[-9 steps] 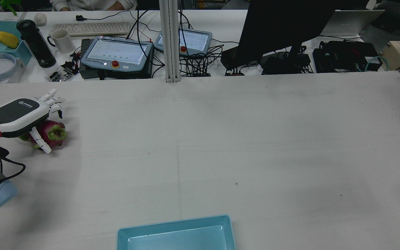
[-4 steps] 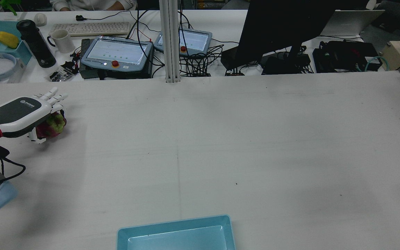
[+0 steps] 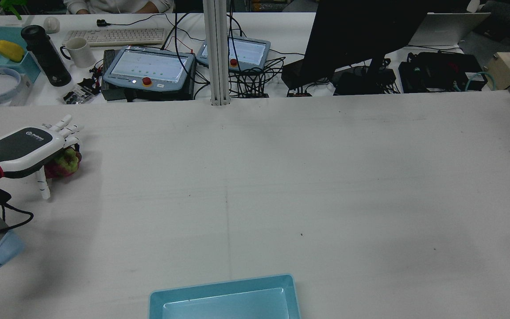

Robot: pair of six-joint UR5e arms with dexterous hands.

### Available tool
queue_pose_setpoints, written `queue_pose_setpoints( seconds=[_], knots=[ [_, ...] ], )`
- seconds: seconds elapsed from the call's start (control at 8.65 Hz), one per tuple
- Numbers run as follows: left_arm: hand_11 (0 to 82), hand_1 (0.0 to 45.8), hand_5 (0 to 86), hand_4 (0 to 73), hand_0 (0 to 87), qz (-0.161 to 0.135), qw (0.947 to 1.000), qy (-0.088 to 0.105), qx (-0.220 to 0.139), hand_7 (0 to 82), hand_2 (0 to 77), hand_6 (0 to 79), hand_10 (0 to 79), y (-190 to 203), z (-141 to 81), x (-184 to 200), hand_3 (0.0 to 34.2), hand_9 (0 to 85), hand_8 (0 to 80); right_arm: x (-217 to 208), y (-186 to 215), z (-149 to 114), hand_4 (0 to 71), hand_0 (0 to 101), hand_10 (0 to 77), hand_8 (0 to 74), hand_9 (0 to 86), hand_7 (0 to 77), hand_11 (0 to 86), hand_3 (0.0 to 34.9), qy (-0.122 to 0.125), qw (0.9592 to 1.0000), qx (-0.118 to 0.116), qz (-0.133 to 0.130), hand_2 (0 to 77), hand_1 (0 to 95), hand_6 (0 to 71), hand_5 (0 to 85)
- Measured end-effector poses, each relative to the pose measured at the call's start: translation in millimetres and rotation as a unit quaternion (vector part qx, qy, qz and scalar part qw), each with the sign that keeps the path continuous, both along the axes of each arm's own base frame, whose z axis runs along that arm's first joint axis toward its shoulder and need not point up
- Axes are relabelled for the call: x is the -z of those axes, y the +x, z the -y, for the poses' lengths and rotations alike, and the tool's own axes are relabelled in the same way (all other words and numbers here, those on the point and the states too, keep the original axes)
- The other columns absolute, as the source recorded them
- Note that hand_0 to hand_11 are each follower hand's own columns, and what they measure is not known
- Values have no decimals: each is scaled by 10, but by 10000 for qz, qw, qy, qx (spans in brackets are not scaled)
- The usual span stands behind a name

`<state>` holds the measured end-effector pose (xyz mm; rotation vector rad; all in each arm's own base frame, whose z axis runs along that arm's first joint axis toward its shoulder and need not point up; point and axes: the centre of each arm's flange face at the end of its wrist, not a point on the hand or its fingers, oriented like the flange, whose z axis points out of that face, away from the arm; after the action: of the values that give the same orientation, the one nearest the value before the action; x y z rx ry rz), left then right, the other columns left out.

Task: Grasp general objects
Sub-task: 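Close the left hand's fingers around the dragon fruit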

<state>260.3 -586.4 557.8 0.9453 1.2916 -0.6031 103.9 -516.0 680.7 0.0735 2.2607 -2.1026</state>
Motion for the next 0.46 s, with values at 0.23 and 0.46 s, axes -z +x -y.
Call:
queue_pose_setpoints(
  seconds=[0.23, 0.46],
  knots=[
    [229, 0, 458, 0, 676, 7, 10000, 25, 8, 142, 114, 5, 136, -3, 4, -27, 68, 11, 11, -1, 1, 0, 0, 0, 0, 0, 5, 0, 5, 0, -1, 10000, -1, 0, 747, 60, 0, 0],
    [387, 0, 453, 5, 647, 40, 9999, 82, 71, 224, 180, 76, 256, -31, 12, -43, 14, 55, 11, 1, 0, 0, 0, 0, 0, 0, 5, 0, 5, 0, 1, 10000, 0, 0, 747, 60, 0, 0]
  ],
)
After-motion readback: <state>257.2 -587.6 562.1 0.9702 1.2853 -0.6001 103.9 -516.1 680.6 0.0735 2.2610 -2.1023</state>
